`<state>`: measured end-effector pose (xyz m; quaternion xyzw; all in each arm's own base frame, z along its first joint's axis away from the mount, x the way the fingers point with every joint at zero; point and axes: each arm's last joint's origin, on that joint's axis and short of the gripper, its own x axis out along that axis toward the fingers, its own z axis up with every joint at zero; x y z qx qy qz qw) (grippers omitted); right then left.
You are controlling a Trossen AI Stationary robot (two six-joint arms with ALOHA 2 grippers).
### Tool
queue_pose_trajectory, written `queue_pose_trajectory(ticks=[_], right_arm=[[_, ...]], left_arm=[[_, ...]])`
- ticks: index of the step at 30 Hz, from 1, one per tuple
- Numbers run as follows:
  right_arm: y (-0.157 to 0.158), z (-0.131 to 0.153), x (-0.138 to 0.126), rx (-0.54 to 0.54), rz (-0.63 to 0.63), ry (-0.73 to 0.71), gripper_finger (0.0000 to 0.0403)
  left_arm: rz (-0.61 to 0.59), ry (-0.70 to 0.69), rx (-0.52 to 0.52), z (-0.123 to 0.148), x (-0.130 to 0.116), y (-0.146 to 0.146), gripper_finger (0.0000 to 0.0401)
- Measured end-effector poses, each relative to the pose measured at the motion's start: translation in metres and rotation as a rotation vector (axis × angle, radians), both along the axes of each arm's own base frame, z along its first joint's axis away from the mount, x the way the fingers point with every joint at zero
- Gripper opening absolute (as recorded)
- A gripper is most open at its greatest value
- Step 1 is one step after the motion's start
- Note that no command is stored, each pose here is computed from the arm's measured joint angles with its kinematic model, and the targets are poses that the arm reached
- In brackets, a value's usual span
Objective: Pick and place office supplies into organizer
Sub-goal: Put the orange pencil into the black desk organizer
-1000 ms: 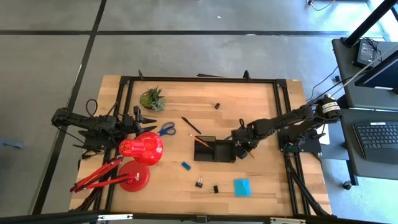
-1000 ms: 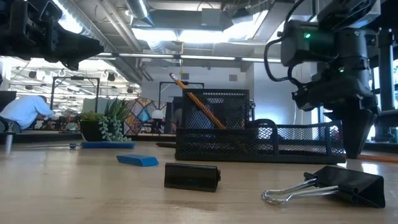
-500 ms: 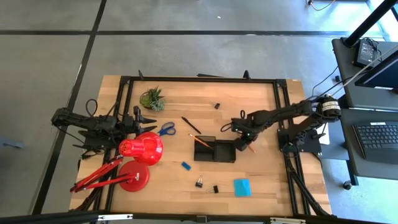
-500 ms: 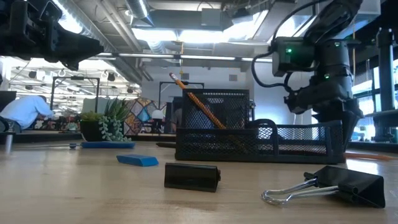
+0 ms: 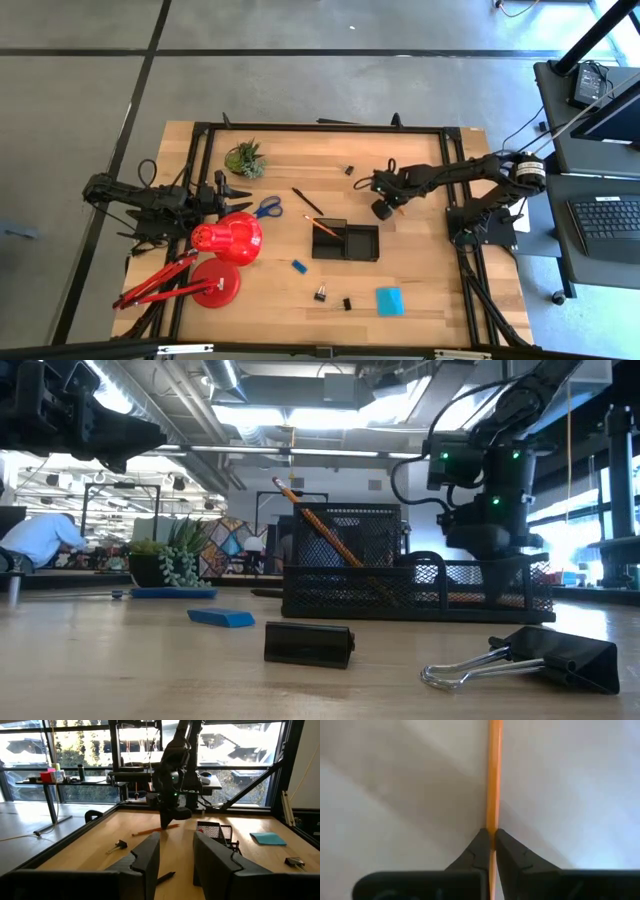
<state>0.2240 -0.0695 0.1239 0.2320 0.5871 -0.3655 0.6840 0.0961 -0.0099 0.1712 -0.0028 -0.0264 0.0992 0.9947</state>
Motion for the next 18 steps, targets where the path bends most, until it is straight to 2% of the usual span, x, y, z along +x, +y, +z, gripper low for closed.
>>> queue_pose_trajectory(ticks=[8,18], right_arm=[[-0.0051,-0.0002,-0.0019,0.011,0.021,0.009,0.0029],[-0.0047,-0.0005,-0.0021,0.019,0.030,0.011,0.0099]], left_arm=[[0.000,0.000,0.000,0.0000,0.0000,0.0000,0.0111],[0.000,0.000,0.000,0.0000,0.0000,0.0000,0.0111]])
